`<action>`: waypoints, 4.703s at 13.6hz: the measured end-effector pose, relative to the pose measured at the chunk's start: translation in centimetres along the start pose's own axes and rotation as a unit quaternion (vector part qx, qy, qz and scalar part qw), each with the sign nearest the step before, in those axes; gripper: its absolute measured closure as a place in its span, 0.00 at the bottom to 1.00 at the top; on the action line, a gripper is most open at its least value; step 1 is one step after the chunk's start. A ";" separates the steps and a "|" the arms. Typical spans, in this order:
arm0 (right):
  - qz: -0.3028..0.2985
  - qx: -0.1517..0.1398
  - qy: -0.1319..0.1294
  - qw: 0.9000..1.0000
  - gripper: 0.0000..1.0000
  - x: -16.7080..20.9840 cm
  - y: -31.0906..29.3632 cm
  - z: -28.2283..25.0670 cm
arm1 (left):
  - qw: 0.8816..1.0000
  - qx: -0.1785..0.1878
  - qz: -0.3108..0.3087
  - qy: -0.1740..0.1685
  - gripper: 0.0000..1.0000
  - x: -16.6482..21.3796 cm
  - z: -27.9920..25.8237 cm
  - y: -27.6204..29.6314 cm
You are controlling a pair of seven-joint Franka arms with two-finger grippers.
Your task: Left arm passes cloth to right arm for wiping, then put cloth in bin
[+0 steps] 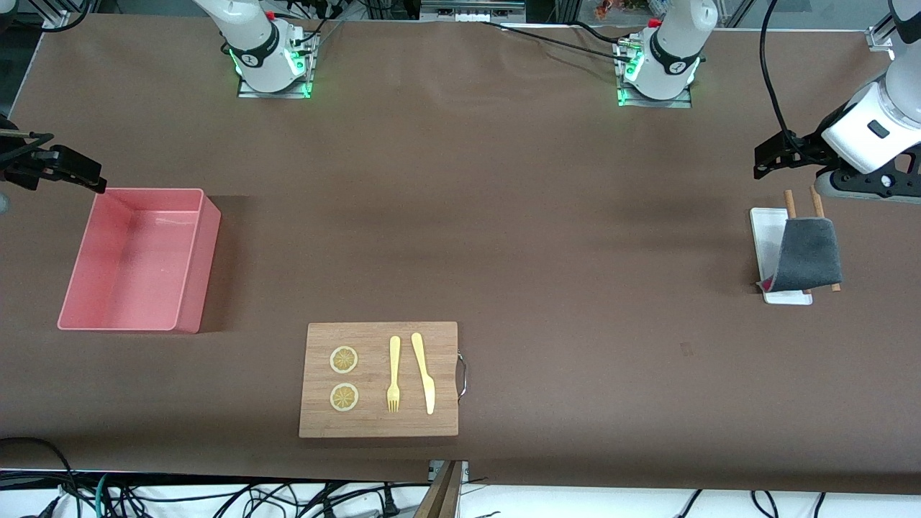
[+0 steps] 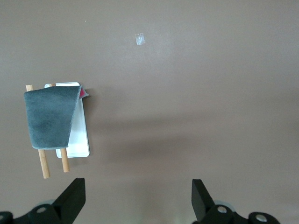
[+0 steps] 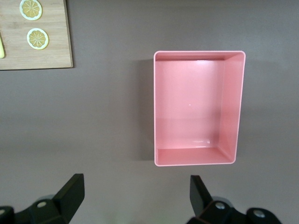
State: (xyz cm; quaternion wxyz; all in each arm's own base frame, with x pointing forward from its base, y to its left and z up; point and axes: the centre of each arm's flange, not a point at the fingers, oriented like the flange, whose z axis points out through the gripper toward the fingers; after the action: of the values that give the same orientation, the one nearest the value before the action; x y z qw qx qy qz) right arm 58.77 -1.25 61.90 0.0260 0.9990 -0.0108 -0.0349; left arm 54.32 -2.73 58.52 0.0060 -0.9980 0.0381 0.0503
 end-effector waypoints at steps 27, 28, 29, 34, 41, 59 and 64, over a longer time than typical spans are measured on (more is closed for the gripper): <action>0.001 0.000 0.000 1.000 0.00 0.0 0.2 0.0 | 1.000 0.000 -0.007 -0.016 0.00 0.6 1.4 -0.1; 0.002 0.000 0.000 1.000 0.00 0.0 0.2 0.0 | 1.000 0.000 -0.007 -0.016 0.00 0.6 1.4 -0.1; 0.002 0.000 0.000 1.000 0.00 0.0 0.2 0.0 | 1.000 0.000 -0.007 -0.016 0.00 0.6 1.4 -0.1; 0.002 0.000 0.000 1.000 0.00 0.0 0.2 0.0 | 0.998 0.006 -0.003 -0.070 0.00 0.0 3.1 0.3; 0.003 0.002 0.000 1.000 0.00 0.0 0.3 0.0 | 0.970 0.136 0.025 -0.199 0.00 2.8 12.7 0.5; 0.006 0.008 0.000 1.000 0.00 0.0 0.6 0.0 | 0.845 0.497 0.123 -0.154 0.00 5.8 38.7 1.2; 0.006 0.009 0.000 1.000 0.00 0.0 0.6 0.0 | 0.834 0.520 0.133 -0.129 0.00 6.4 41.0 -2.0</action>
State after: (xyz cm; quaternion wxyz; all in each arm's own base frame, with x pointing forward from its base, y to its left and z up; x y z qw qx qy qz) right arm 58.76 -1.82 61.89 0.0169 0.9991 -0.0171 -0.0348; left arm 56.73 -0.61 17.08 0.5224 -0.8174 0.1895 0.1516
